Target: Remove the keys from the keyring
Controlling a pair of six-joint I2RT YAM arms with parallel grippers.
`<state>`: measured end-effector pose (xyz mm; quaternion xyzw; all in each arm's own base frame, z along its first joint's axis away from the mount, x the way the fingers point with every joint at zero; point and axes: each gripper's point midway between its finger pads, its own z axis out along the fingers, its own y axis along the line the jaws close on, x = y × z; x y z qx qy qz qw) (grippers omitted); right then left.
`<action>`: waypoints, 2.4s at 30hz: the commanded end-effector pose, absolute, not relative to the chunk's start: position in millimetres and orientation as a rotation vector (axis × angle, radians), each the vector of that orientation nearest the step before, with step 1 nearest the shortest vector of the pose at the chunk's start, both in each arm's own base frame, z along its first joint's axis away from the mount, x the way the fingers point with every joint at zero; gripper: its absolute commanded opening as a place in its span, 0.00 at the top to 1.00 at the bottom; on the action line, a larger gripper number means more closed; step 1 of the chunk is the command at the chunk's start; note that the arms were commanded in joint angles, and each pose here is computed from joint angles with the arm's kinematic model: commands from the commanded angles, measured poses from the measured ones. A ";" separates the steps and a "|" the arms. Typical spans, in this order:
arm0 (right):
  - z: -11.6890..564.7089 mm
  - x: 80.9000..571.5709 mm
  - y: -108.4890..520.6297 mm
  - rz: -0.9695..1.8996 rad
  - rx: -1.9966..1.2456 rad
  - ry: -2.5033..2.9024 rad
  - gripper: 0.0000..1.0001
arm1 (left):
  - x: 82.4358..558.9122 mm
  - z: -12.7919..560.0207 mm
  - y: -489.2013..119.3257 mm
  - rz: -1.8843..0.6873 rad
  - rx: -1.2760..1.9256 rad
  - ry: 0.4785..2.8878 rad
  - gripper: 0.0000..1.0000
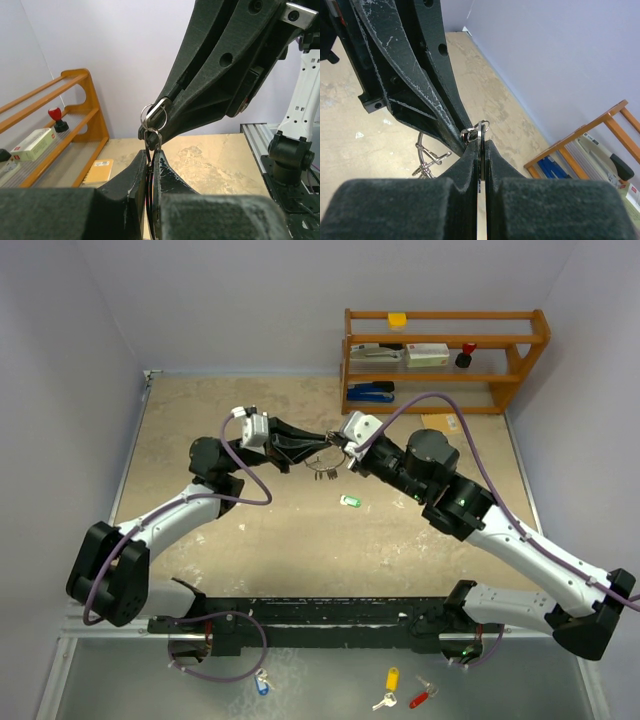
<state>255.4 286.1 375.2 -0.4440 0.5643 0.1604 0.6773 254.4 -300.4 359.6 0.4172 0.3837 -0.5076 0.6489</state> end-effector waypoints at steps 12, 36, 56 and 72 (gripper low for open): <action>409.1 249.1 287.4 0.381 -0.979 1.195 1.00 | 316.2 343.3 -289.6 -0.849 0.893 1.089 1.00; 371.7 258.0 307.7 0.387 -1.105 1.300 1.00 | 351.2 376.6 -283.2 -0.811 0.747 1.083 1.00; 367.6 268.7 303.3 0.290 -1.175 1.383 1.00 | 381.0 374.4 -264.2 -0.647 0.676 1.218 1.00; 337.2 261.2 319.6 0.325 -1.332 1.430 1.00 | 378.6 403.6 -263.4 -0.716 0.583 1.193 1.00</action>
